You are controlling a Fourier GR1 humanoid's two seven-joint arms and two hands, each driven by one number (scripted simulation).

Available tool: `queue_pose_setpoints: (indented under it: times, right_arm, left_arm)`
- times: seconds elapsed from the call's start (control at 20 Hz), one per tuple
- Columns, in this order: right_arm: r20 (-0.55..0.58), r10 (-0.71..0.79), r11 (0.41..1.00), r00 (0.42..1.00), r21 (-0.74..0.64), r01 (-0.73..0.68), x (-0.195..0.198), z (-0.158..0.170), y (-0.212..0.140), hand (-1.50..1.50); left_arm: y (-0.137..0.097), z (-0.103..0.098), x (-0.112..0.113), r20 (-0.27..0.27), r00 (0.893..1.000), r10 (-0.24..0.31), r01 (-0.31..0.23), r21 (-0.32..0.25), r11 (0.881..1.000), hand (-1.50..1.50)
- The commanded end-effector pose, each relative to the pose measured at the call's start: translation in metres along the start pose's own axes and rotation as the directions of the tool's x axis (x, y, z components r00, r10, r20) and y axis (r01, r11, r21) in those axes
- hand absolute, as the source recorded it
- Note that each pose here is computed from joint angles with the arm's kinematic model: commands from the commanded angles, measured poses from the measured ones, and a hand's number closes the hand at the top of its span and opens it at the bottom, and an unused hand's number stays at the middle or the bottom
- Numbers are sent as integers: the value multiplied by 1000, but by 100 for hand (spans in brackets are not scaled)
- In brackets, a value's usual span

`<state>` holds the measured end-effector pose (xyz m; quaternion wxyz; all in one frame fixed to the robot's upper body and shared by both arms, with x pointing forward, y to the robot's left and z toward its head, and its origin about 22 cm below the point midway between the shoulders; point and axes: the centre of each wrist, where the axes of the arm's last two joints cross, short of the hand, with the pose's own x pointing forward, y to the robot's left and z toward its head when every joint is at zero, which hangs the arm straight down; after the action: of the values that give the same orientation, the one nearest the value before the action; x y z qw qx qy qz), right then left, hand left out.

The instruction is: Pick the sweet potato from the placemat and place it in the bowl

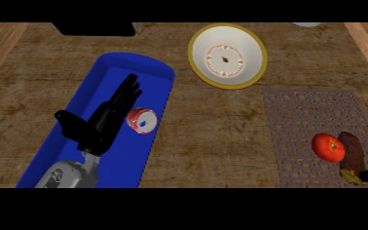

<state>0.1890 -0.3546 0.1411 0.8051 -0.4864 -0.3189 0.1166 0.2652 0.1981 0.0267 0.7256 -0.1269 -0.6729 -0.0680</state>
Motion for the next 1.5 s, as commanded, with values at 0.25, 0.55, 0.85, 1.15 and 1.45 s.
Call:
queue_pose_setpoints:
  times: [0.25,0.55,0.85,1.15,1.45]
  right_arm:
    - [-274,71,993,959,111,-42,24,-14,-5,-150]
    - [-330,137,973,934,222,-65,20,-25,9,-150]
    - [-324,174,963,930,255,-91,32,-24,24,-150]
    - [-312,178,966,933,237,-104,40,-34,49,-150]
    - [-325,184,964,928,243,-106,32,-36,60,-150]
  left_arm:
    - [-2,-5,12,-8,1000,25,-25,-8,1000,0]
    - [7,-3,8,1,1000,2,-2,10,1000,0]
    - [5,-2,5,-15,1000,6,-6,10,1000,0]
    - [-10,-5,6,12,1000,7,-6,-13,1000,0]
    - [5,10,-9,-2,1000,12,-12,12,1000,0]
